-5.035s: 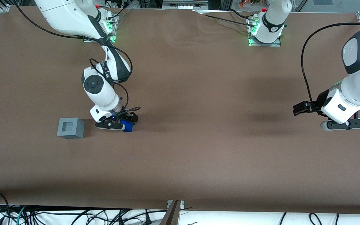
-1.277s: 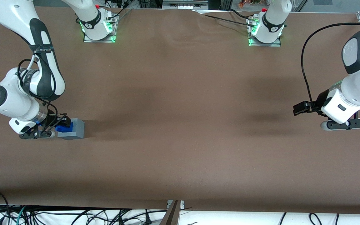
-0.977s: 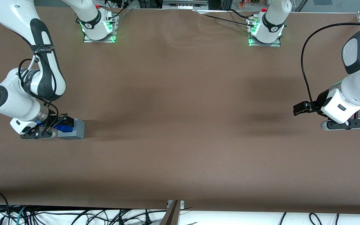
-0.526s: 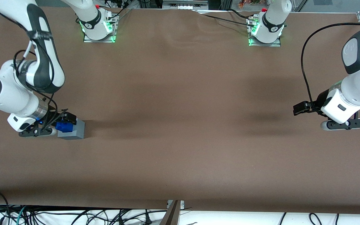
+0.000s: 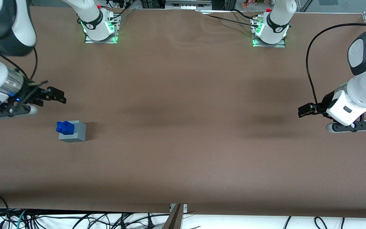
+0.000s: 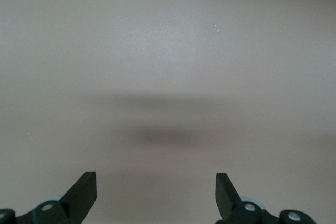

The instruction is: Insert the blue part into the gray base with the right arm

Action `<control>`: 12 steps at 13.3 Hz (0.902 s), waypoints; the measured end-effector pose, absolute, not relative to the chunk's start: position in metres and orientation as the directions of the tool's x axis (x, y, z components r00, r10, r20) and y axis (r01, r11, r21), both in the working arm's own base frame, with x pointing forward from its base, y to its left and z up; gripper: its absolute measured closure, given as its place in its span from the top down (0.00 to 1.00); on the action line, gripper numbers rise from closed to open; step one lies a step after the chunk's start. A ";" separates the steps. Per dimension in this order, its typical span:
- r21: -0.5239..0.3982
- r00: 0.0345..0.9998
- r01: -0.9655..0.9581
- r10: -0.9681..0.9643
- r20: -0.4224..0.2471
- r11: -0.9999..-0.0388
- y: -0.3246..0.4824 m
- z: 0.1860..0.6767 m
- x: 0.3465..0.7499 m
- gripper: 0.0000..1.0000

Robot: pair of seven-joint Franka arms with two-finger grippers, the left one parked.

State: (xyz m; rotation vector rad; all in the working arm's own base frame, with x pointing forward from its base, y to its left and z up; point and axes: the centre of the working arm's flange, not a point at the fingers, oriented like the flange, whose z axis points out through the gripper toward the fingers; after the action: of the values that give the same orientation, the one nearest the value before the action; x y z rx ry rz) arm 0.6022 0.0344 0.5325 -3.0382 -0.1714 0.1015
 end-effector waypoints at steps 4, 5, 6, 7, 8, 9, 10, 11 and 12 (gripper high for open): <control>-0.090 0.988 0.115 0.123 -0.090 -0.989 0.034 0.576 0.593 0.99; -0.090 0.988 0.111 0.120 -0.095 -0.990 0.033 0.576 0.592 0.99; -0.088 0.988 0.110 0.118 -0.099 -0.990 0.033 0.576 0.591 0.99; -0.086 0.988 0.108 0.117 -0.102 -0.990 0.032 0.577 0.590 0.99; -0.084 0.988 0.108 0.116 -0.103 -0.991 0.032 0.578 0.588 0.99; -0.081 0.988 0.107 0.115 -0.104 -0.991 0.031 0.579 0.587 0.99; -0.079 0.988 0.106 0.114 -0.108 -0.991 0.030 0.579 0.585 0.99; -0.080 0.987 0.104 0.113 -0.112 -0.991 0.029 0.577 0.582 0.99; -0.081 0.987 0.103 0.112 -0.117 -0.991 0.028 0.576 0.580 0.99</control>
State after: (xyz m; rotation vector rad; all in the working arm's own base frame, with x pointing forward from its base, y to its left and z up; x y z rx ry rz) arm 0.5797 0.0278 0.5761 -3.0567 -0.1663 0.1870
